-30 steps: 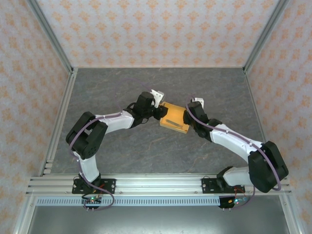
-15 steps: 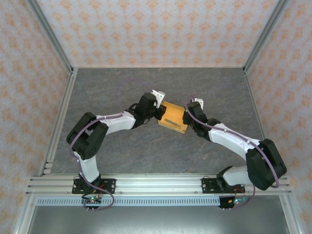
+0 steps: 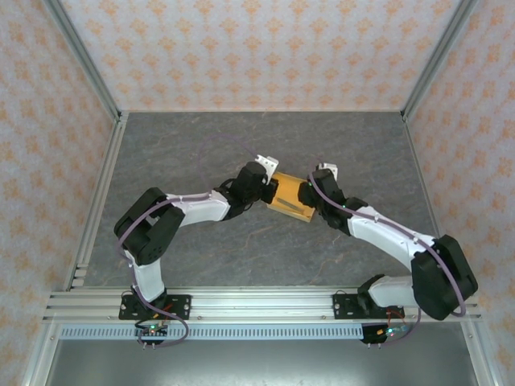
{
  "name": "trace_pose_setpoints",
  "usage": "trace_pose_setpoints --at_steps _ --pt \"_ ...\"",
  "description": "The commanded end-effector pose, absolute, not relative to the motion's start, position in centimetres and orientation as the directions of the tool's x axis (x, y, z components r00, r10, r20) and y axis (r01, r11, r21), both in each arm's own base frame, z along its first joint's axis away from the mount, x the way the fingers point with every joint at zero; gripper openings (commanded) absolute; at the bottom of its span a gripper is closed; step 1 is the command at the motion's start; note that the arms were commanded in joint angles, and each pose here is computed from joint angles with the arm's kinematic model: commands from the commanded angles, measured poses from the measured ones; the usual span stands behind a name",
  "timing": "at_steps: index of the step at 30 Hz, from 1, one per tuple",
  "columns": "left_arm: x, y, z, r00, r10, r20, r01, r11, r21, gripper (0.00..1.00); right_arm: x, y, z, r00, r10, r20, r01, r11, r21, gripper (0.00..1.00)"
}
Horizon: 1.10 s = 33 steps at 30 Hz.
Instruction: Fold the paper box
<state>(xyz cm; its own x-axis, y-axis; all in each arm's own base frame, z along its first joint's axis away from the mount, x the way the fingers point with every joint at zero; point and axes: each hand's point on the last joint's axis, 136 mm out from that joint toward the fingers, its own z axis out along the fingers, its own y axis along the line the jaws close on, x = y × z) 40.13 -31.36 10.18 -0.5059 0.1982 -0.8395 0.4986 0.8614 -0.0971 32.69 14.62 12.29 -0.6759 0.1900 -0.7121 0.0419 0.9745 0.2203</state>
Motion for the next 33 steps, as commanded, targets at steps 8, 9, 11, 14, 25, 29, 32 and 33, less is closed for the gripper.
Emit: trace_pose_setpoints --at_steps 8,9,11,14,25,29,32,33 --pt "39.2 -30.5 9.3 -0.446 0.3 -0.843 0.434 0.897 0.09 0.0 28.6 13.1 13.7 -0.716 0.158 -0.68 0.01 0.976 0.216 0.66" --pt "39.2 -30.5 9.4 -0.437 0.307 -0.846 0.429 0.897 0.104 0.0 28.1 13.2 14.0 -0.724 0.15 -0.674 -0.005 0.975 0.223 0.67" --pt "39.1 -30.5 9.3 -0.427 0.317 -0.847 0.427 0.896 0.12 0.0 27.3 13.5 14.9 -0.736 0.136 -0.663 -0.04 0.969 0.244 0.68" --pt "38.9 -30.6 9.2 -0.422 0.318 -0.849 0.425 0.897 0.125 0.0 26.5 14.1 16.7 -0.746 0.122 -0.655 -0.086 0.957 0.276 0.69" --pt "38.8 -30.4 9.1 -0.419 0.322 -0.849 0.411 0.901 0.139 0.0 32.2 14.1 22.2 -0.704 0.193 -0.684 -0.086 0.932 0.352 0.66" --pt "38.8 -30.3 9.1 -0.419 0.321 -0.849 0.41 0.902 0.138 0.0 35.3 13.9 20.7 -0.747 0.206 -0.633 -0.039 0.935 0.351 0.63" --pt "38.7 -30.2 9.0 -0.422 0.315 -0.85 0.405 0.905 0.134 0.0 36.5 14.0 18.9 -0.782 0.192 -0.593 -0.019 0.943 0.331 0.58" --pt "38.7 -30.3 9.0 -0.422 0.311 -0.851 0.403 0.906 0.131 0.0 36.6 14.2 18.2 -0.797 0.183 -0.576 -0.019 0.945 0.328 0.57"
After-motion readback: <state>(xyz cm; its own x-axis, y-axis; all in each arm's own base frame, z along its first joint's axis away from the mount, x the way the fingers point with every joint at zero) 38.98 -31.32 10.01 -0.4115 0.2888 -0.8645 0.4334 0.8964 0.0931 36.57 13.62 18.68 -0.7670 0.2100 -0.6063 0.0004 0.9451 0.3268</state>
